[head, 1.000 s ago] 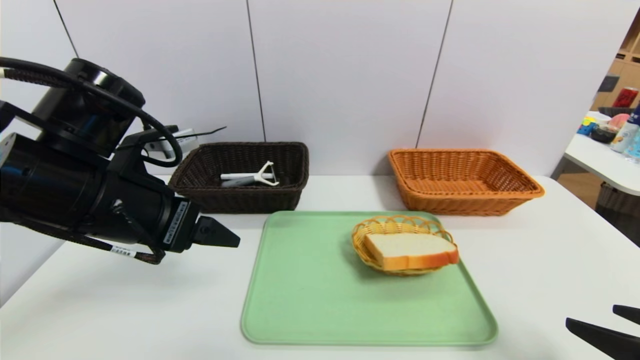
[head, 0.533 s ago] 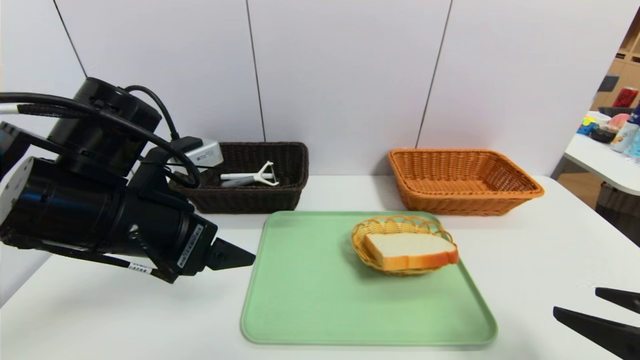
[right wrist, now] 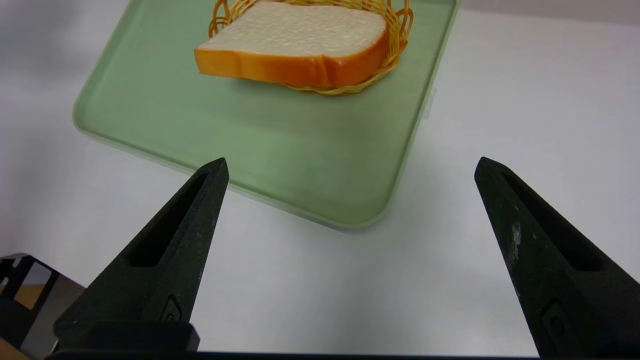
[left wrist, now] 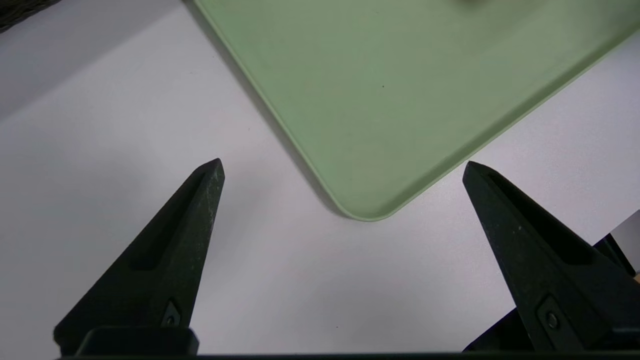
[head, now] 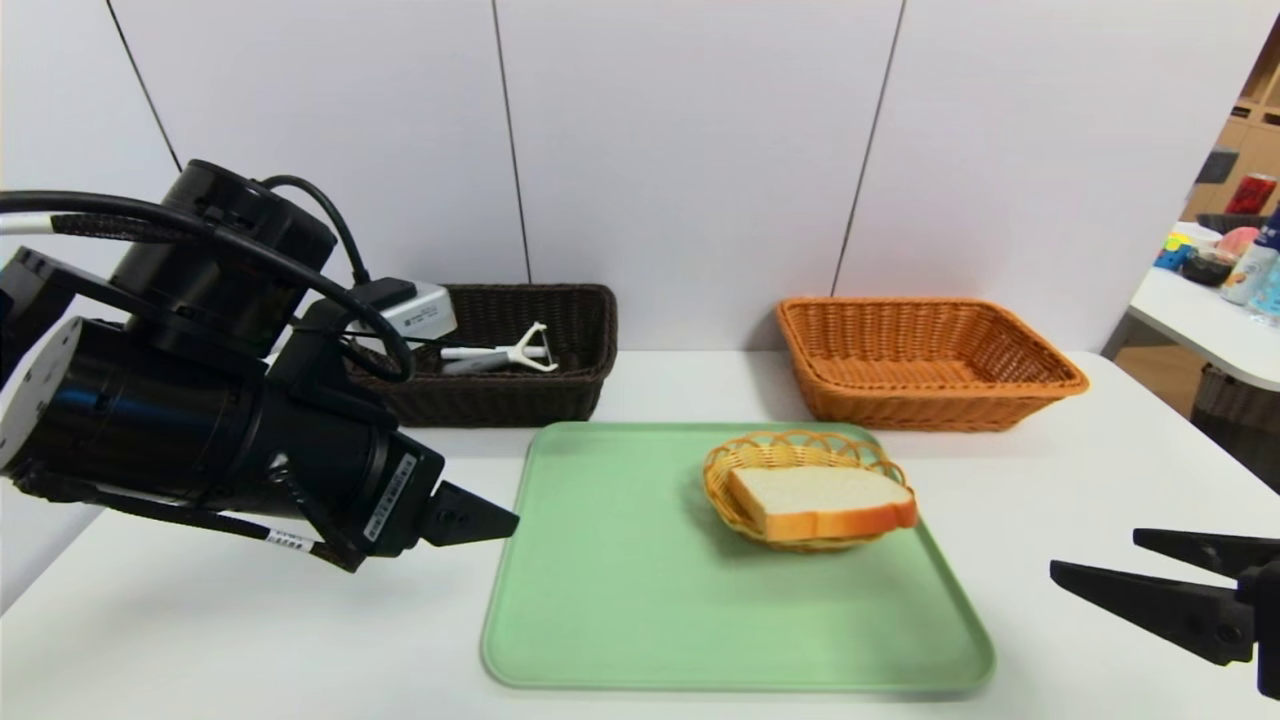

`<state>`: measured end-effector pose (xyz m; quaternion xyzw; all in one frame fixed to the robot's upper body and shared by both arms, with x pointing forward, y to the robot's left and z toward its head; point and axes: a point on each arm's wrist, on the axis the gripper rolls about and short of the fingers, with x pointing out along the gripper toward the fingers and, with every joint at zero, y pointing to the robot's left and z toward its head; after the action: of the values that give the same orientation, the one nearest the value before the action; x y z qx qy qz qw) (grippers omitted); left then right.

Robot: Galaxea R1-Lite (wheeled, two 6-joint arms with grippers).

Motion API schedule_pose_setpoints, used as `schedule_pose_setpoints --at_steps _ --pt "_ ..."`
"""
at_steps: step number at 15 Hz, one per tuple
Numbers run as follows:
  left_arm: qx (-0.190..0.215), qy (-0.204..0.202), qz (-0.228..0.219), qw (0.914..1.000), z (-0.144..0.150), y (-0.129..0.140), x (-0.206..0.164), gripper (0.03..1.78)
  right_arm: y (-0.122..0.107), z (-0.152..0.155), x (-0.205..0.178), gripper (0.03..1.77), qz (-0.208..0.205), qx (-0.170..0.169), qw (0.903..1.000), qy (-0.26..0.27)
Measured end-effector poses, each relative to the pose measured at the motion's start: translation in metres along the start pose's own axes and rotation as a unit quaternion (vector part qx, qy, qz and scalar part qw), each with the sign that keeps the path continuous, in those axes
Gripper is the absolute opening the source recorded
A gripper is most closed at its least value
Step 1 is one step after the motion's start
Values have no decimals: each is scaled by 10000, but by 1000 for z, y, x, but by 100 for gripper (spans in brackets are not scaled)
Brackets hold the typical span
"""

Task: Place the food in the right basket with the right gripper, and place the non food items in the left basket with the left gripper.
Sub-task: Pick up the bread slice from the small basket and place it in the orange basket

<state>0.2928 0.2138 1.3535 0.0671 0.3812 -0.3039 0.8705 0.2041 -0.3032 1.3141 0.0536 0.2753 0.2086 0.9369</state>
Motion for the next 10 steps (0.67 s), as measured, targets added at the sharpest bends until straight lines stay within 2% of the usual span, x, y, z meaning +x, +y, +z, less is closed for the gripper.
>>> schedule_pose_setpoints --at_steps 3,4,7,10 --pt "5 -1 1 10000 0 0 0 169 5 9 6 170 157 -162 9997 34" --pt "13 -16 1 10000 1 0 0 169 8 13 9 170 223 -308 9993 66" --pt "60 -207 -8 9998 5 0 0 169 12 21 22 170 371 -1063 9934 205" --pt "82 -198 -8 9998 5 0 2 169 14 23 36 170 465 -1993 9781 382"
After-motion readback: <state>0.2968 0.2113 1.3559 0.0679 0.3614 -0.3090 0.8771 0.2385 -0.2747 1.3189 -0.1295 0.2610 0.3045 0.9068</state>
